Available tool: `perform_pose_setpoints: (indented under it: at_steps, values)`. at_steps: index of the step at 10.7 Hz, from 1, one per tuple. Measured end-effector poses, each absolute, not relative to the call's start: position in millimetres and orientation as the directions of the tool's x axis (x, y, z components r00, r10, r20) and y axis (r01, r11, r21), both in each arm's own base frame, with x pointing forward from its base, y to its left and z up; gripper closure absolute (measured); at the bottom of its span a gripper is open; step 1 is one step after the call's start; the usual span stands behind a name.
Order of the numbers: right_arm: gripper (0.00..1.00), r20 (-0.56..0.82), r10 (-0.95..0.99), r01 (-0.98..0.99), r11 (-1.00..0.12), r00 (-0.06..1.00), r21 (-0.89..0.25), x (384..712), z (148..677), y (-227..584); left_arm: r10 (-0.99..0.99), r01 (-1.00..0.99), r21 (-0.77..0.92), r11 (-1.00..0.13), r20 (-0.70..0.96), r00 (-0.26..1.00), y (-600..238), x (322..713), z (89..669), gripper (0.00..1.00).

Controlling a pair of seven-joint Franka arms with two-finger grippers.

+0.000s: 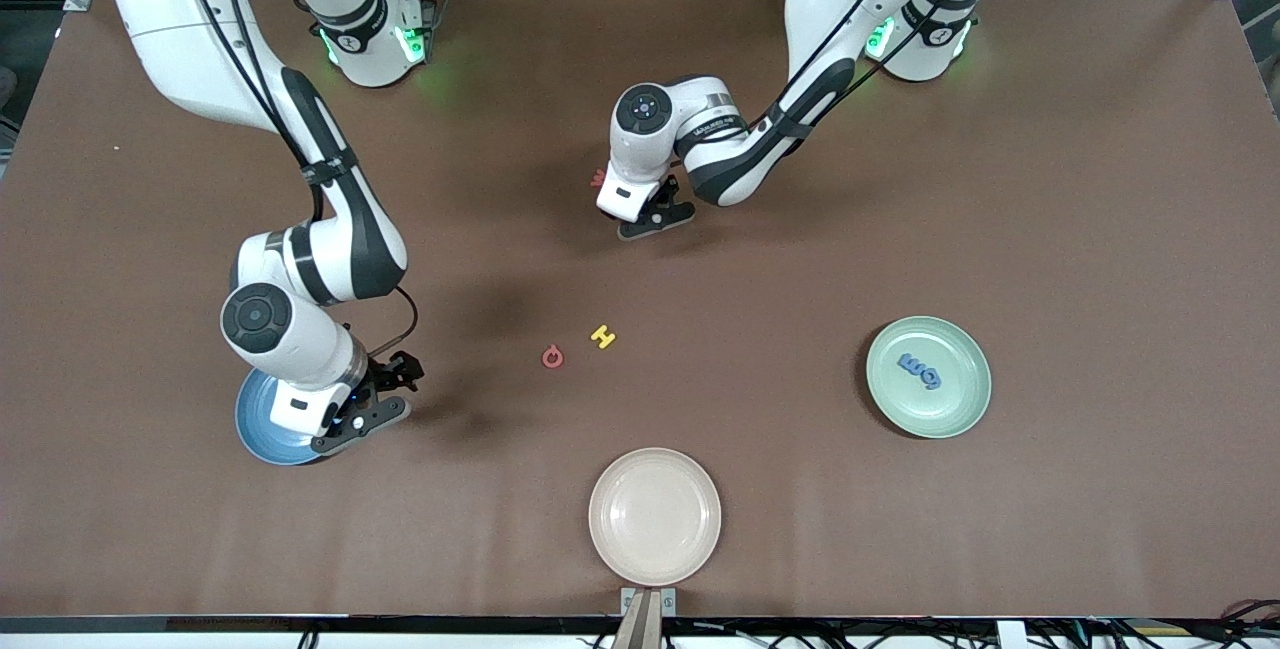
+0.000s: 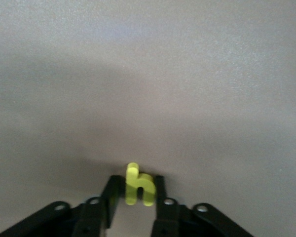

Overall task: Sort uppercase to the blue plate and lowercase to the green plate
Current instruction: 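Drop the h on the green plate while the right gripper grasps the Q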

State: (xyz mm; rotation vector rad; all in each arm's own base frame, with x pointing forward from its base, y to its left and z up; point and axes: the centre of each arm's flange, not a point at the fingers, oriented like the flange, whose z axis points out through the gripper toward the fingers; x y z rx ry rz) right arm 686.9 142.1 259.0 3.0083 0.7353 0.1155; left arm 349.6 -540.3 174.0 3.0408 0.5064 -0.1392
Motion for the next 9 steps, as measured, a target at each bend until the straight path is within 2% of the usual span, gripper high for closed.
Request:
perform_pose_setpoints:
  at_steps: [1,5,9]
  values:
    - [0.00,0.062,0.459,0.456,-0.888,0.886,0.058,686.7,258.6,144.1,0.321,0.326,0.041,-0.945,-0.098,0.942,-540.4,349.7,174.2,0.74]
    - [0.00,0.052,0.443,0.441,-0.896,0.895,0.050,682.4,247.5,161.1,0.345,0.350,0.049,-0.936,-0.085,0.935,-534.4,366.3,176.0,0.74]
    - [0.00,0.070,0.405,0.403,-0.914,0.912,0.039,666.1,249.4,235.1,0.463,0.458,0.141,-0.878,-0.003,0.887,-487.3,459.1,237.7,0.74]
